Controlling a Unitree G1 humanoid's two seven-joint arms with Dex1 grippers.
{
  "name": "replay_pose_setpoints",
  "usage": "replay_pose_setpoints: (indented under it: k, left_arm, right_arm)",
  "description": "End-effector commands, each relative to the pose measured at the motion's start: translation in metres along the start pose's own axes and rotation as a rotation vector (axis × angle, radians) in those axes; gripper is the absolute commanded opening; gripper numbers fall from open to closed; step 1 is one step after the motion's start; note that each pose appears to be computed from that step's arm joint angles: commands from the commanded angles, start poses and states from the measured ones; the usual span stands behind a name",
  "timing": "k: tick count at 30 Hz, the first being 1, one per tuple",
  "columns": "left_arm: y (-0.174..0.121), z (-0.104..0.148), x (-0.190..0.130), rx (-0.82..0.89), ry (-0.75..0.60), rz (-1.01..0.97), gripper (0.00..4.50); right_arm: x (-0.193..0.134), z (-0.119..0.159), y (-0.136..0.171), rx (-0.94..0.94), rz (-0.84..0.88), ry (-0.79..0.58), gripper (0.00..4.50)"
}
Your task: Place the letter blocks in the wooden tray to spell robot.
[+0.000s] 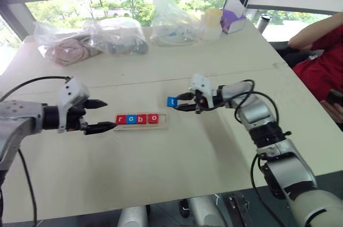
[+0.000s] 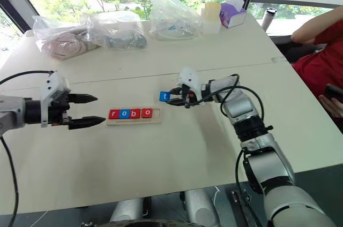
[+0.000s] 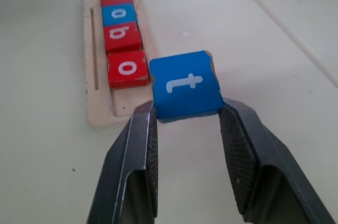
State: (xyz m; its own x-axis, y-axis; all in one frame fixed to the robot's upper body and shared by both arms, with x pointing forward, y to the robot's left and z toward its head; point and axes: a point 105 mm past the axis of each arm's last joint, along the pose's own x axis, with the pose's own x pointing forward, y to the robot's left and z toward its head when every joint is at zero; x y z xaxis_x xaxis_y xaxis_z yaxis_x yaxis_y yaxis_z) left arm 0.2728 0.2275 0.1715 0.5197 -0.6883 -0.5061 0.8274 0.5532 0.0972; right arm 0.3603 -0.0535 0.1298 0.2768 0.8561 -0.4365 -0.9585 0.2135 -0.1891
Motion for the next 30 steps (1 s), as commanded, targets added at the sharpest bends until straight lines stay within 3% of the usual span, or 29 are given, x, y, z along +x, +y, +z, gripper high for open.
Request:
replay_pose_setpoints:
  k: [1,15,30]
  left_arm:
    - [0.002,0.009,-0.008,0.039,-0.024,0.029,4.50]
    - [-0.003,0.014,-0.001,0.025,-0.081,0.060,4.50]
    - [0.005,0.015,0.006,0.047,-0.100,0.110,4.50]
  right_arm:
    - [0.007,0.005,0.011,-0.067,0.036,0.030,1.09]
    - [0.018,-0.005,0.019,-0.115,0.095,0.100,1.09]
    - [0.034,0.003,0.025,-0.094,0.109,0.081,1.09]
